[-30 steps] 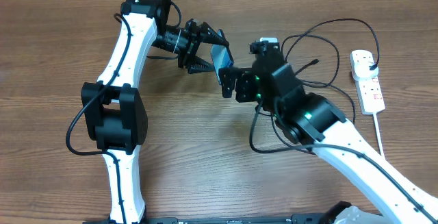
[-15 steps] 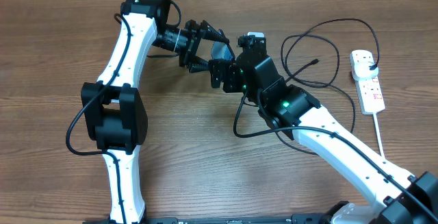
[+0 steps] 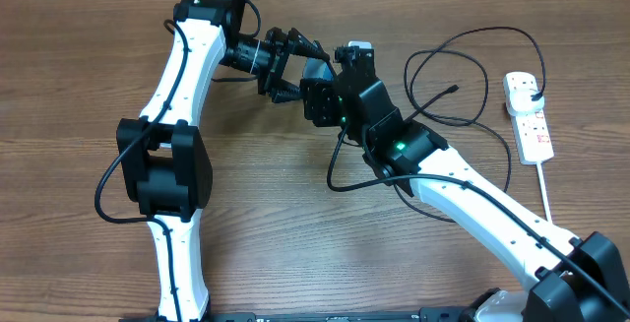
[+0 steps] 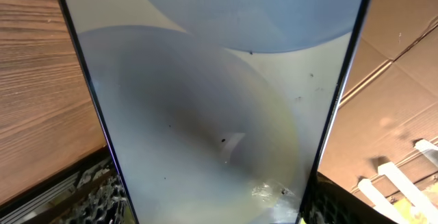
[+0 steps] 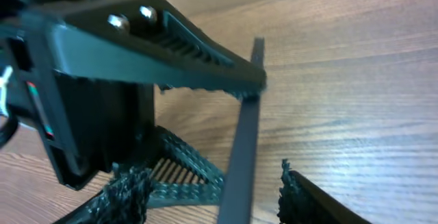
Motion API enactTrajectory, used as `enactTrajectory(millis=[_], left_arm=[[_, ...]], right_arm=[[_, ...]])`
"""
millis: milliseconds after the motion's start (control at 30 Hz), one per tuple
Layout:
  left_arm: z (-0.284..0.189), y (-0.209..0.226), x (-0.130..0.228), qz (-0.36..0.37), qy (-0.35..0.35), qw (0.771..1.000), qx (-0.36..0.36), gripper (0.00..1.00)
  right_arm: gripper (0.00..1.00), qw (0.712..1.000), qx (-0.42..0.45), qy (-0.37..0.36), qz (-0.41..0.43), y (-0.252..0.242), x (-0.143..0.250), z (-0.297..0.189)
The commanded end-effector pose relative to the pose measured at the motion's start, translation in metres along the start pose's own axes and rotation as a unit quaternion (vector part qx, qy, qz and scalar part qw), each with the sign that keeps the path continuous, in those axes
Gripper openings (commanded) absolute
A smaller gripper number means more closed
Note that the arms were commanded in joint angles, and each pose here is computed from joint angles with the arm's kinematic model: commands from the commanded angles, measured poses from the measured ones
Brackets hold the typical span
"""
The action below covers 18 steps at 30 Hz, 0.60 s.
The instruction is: Plug charger to phone and switch on socket
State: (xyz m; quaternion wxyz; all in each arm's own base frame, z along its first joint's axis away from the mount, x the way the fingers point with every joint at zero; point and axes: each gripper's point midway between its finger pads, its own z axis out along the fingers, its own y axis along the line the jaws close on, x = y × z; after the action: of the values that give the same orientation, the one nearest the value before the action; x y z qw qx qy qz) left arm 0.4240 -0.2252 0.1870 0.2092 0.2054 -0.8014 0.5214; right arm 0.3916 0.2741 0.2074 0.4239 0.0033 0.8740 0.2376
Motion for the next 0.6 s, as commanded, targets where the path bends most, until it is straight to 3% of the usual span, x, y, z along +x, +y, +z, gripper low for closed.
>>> enactTrajectory(millis=[0, 567], left_arm=[[-0.001, -0.011, 0.004, 0.011, 0.006, 1.000, 0.013, 0.73], [-0.001, -0.011, 0.003, 0.022, 0.003, 1.000, 0.012, 0.73]], right_arm=[[0.58, 1.000, -0.008, -0.017, 0.001, 0.008, -0.010, -0.003], [0.38, 1.000, 0.002, -0.001, -0.002, 0.002, 0.002, 0.012]])
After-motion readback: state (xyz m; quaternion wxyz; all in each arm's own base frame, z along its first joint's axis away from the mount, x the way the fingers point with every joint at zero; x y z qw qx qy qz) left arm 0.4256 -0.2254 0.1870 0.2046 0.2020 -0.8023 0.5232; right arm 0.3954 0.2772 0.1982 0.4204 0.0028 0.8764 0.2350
